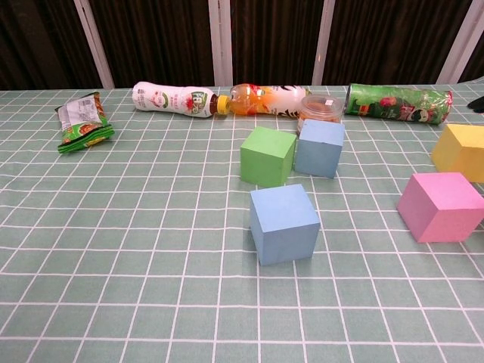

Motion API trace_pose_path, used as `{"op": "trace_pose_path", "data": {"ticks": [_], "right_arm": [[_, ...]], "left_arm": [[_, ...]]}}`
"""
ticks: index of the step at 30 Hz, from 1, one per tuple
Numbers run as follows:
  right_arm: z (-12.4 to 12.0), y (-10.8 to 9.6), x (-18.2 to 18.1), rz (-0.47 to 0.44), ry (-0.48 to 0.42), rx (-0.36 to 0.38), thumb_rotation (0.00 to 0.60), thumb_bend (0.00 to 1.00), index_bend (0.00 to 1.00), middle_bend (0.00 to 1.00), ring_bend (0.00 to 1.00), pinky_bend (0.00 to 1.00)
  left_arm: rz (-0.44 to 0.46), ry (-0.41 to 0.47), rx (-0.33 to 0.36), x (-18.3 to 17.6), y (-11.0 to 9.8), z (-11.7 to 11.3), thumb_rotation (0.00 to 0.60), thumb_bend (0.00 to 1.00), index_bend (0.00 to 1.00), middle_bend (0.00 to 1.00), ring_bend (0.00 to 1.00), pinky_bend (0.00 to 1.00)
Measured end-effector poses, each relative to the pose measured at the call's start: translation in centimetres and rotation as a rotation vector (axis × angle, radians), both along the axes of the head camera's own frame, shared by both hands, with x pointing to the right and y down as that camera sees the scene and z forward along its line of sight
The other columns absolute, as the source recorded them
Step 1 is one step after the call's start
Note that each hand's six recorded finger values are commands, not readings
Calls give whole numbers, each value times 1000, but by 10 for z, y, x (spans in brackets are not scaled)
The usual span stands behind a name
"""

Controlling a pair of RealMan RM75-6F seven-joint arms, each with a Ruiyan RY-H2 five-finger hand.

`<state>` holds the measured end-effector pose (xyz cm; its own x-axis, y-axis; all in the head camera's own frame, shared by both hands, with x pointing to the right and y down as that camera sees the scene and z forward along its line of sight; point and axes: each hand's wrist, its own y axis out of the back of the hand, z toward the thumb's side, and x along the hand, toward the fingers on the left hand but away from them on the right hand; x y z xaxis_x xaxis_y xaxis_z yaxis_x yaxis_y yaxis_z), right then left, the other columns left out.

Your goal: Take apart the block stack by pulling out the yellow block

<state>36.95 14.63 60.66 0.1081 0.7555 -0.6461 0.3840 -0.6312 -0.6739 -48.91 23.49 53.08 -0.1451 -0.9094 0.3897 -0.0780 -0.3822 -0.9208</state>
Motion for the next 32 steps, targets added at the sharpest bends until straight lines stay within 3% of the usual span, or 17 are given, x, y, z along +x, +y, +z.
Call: {"op": "trace_pose_path", "data": {"ticks": [5, 11, 15, 19, 23, 27, 32], "right_arm": [[-26, -8, 18, 58, 64, 118, 600, 160, 71, 29, 75, 0], [-46, -3, 31, 110, 99, 332, 600, 185, 81, 31, 75, 0], [-58, 14, 47, 67, 178, 473, 600, 185, 81, 31, 68, 0], [-71, 46, 63, 18, 244, 578, 600, 185, 73, 8, 18, 0], [-68, 70, 66, -73, 274, 531, 600, 185, 63, 0, 7, 0], [-56, 86, 59, -137, 285, 380, 600, 185, 61, 0, 7, 0], [-48, 91, 58, -177, 357, 311, 600, 184, 61, 0, 8, 0]], "left_arm": [[3, 9, 4, 1, 0, -1, 600, 187, 214, 64, 0, 0], [11, 23, 20, 0, -1, -4, 600, 187, 213, 64, 0, 0], [10, 32, 49, -3, -2, -9, 600, 187, 212, 63, 0, 0], [22, 37, 56, -2, -2, -9, 600, 187, 211, 55, 0, 0], [47, 38, 39, 2, -1, -6, 600, 187, 211, 43, 0, 0], [70, 31, 35, 5, 0, -4, 600, 187, 211, 40, 0, 0], [74, 0, 34, 2, -2, -3, 600, 187, 210, 40, 0, 0]]}}
